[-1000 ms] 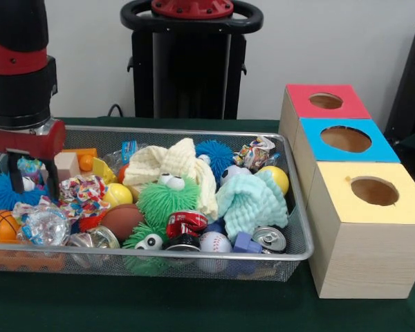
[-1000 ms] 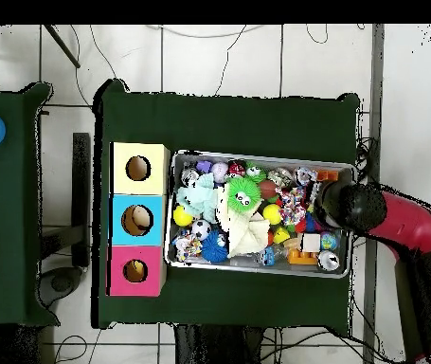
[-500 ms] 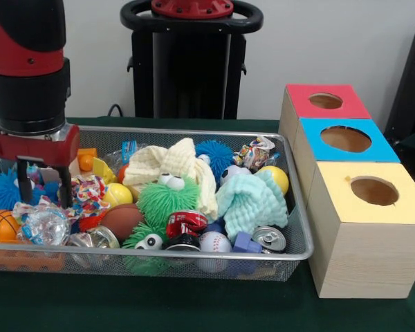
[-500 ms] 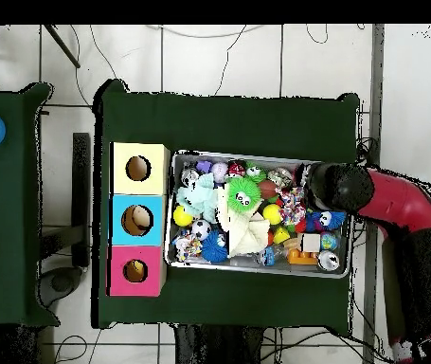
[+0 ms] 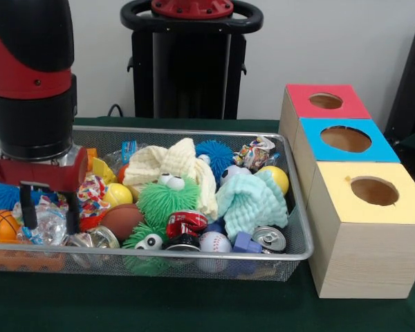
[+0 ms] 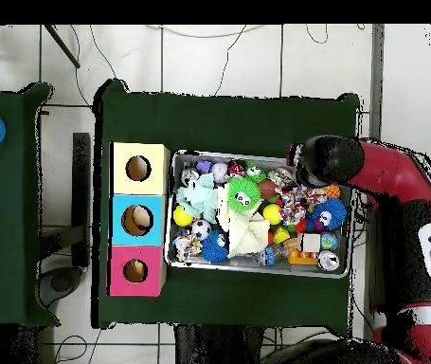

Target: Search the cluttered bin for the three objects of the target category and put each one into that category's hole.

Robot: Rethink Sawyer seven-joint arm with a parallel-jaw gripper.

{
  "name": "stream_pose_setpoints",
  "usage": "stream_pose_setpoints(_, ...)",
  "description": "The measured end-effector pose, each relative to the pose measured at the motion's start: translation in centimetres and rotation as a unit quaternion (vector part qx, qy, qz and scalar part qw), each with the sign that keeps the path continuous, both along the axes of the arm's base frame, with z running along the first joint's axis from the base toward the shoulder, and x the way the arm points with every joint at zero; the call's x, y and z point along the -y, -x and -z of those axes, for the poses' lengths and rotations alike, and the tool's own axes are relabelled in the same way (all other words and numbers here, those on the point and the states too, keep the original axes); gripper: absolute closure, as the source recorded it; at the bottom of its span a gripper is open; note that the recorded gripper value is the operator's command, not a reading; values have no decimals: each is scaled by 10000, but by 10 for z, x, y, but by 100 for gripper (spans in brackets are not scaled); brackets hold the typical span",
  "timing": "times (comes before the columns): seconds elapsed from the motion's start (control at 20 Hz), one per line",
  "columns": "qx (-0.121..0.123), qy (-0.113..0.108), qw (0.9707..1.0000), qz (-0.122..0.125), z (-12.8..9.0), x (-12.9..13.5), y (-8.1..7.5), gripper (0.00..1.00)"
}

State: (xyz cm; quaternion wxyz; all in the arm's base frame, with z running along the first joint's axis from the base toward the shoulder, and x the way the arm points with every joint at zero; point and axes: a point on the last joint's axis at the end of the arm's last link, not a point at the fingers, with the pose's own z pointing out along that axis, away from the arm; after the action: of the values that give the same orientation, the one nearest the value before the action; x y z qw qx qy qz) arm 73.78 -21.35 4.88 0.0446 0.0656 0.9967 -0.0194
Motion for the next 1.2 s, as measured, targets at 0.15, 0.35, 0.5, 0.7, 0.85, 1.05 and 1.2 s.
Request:
stream_pose_setpoints(0.15, 65, -35, 10000, 21, 8, -1, -15, 0)
stream_pose_setpoints(0.35, 106, -55, 9999, 48, 14, 0, -21, 0)
stream_pose_setpoints(0.5, 96, -63, 9999, 52, 15, 0, -20, 0)
stream_pose_setpoints(0.7, 93, -64, 9999, 60, 15, 2, -20, 0)
stream_pose_setpoints(0.85, 76, -74, 9999, 59, 16, 2, -17, 0)
stream_pose_setpoints(1.05, 16, -98, 9999, 28, 12, -2, -7, 0)
stream_pose_setpoints(1.2, -15, -103, 9999, 6, 8, -4, -3, 0)
